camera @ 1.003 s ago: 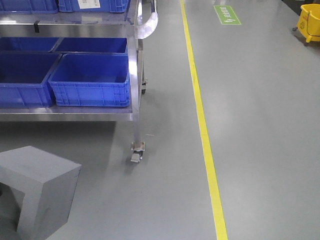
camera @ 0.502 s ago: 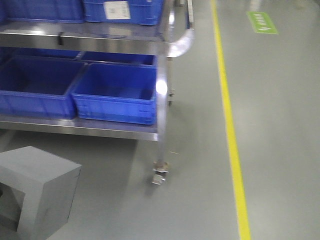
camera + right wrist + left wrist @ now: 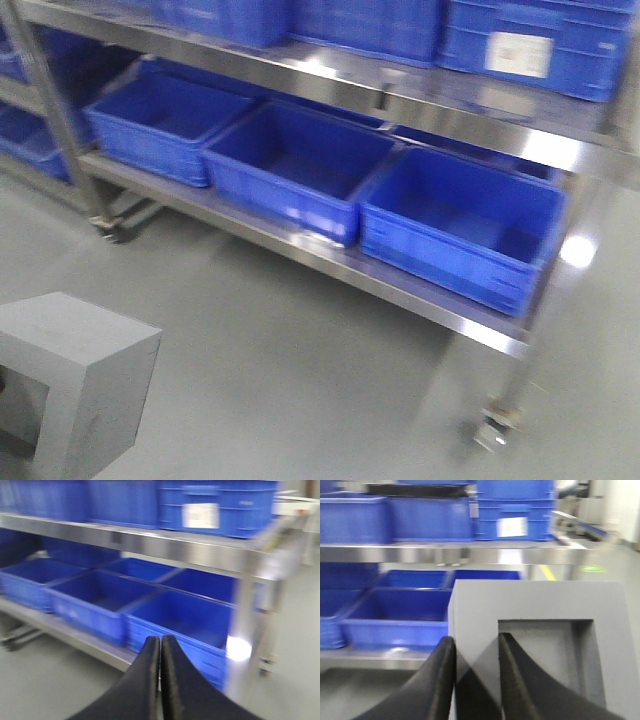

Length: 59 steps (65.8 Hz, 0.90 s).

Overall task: Sort gray base to blue bin
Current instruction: 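Turn the base away from the table while holding the block, then drive down the aisle between the blue bin shelves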

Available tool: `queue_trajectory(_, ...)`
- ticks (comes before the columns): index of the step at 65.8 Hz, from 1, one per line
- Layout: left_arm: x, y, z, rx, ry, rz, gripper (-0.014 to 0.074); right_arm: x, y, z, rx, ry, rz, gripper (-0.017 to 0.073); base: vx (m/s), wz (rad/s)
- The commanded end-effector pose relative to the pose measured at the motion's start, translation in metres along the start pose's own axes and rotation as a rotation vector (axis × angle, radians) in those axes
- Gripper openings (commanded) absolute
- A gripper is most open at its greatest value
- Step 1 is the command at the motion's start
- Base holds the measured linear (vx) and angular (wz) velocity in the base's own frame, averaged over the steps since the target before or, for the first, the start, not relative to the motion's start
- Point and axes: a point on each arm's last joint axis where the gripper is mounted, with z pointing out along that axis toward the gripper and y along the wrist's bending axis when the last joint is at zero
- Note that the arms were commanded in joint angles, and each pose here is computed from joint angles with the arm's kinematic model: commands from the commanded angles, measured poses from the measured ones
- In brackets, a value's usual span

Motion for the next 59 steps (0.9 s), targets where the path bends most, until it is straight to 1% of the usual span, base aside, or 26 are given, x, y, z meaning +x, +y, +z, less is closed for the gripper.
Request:
queue_trajectory(1,-0.0195,-0.0007,-0.0022,0.004,-0.135,-0.019,-0.0006,-0.0022,0.0002,-0.0002,0.001,-0.070,-0.013,-0.0009,0.22,0.88)
queue_trajectory(59,-0.0195,-0.0007,-0.0022,0.004,-0.135,-0.019,-0.0006,-0.0022,0.0002,-0.0002,0.001,-0.070,-0.013,-0.0009,0.22,0.83)
